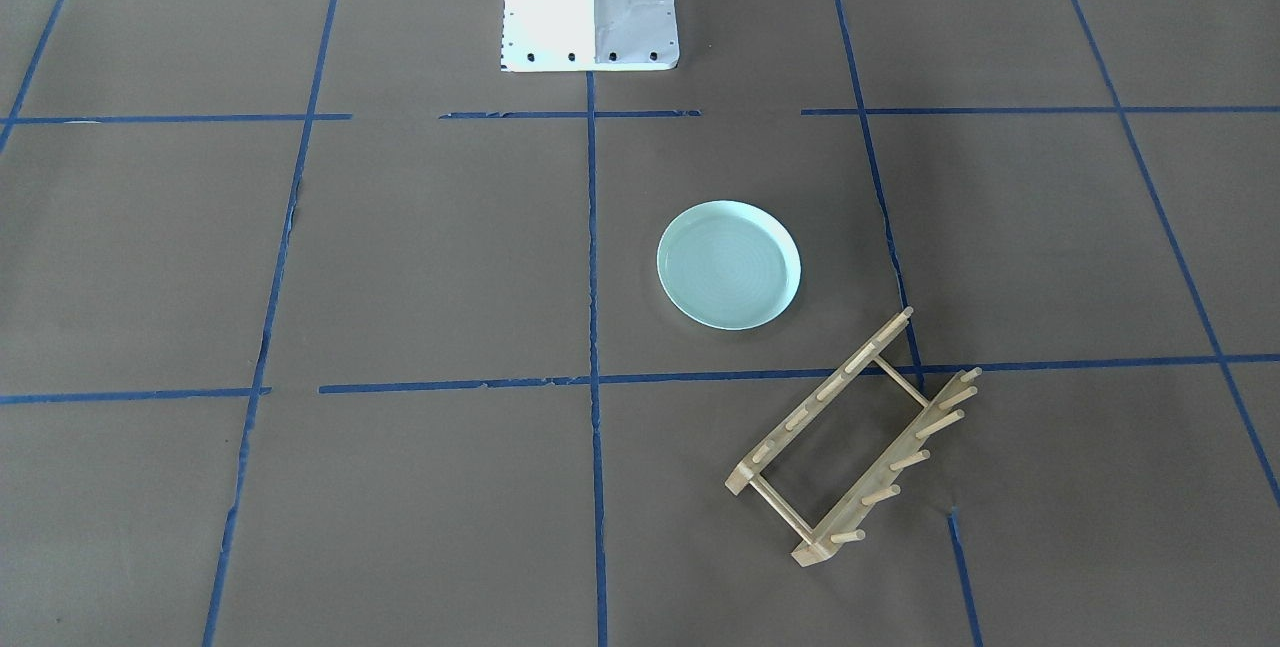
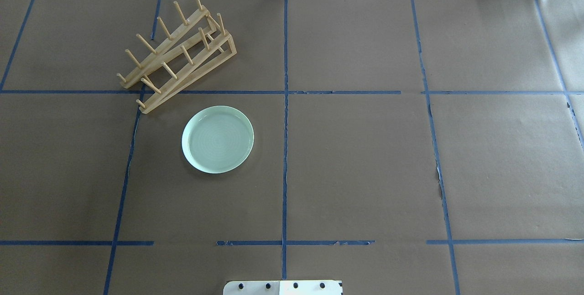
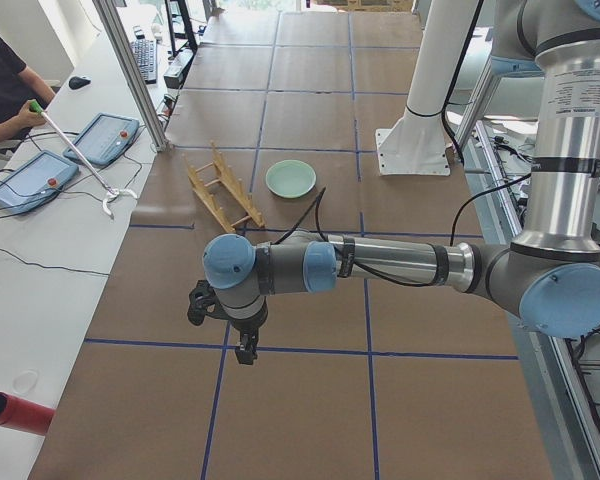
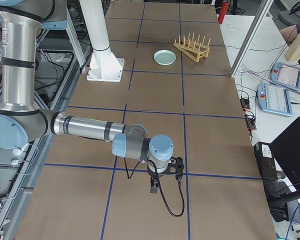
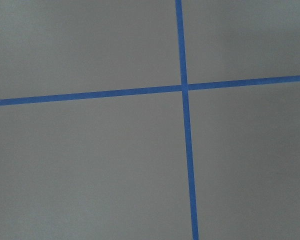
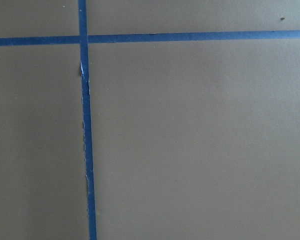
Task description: Place plate on rack
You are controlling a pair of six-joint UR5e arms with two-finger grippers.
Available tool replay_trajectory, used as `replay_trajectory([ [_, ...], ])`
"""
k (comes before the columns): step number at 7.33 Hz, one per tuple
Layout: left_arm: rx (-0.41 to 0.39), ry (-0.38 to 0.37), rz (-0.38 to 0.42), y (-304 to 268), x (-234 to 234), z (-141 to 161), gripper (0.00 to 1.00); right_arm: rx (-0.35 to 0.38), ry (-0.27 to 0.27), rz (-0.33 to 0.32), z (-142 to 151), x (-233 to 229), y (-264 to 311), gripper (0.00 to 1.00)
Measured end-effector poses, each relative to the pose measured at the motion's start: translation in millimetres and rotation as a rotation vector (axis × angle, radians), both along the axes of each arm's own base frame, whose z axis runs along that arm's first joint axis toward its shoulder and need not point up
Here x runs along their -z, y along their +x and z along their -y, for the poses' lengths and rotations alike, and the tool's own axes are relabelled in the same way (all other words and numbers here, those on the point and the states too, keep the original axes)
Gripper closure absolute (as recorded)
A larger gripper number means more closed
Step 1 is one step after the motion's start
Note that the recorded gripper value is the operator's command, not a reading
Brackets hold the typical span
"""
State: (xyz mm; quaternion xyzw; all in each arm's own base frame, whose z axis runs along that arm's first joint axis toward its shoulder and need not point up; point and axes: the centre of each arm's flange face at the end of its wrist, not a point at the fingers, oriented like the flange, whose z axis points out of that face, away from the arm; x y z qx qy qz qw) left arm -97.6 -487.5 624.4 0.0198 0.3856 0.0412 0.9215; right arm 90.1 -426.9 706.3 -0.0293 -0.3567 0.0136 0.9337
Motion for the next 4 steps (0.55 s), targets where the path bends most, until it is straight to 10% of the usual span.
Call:
replay_trajectory([
  [4, 0.003, 0.032, -0.027, 13.2, 8.3, -7.4, 0.0, 0.0, 0.0, 0.0, 0.4, -0.2, 0.0, 0.0],
])
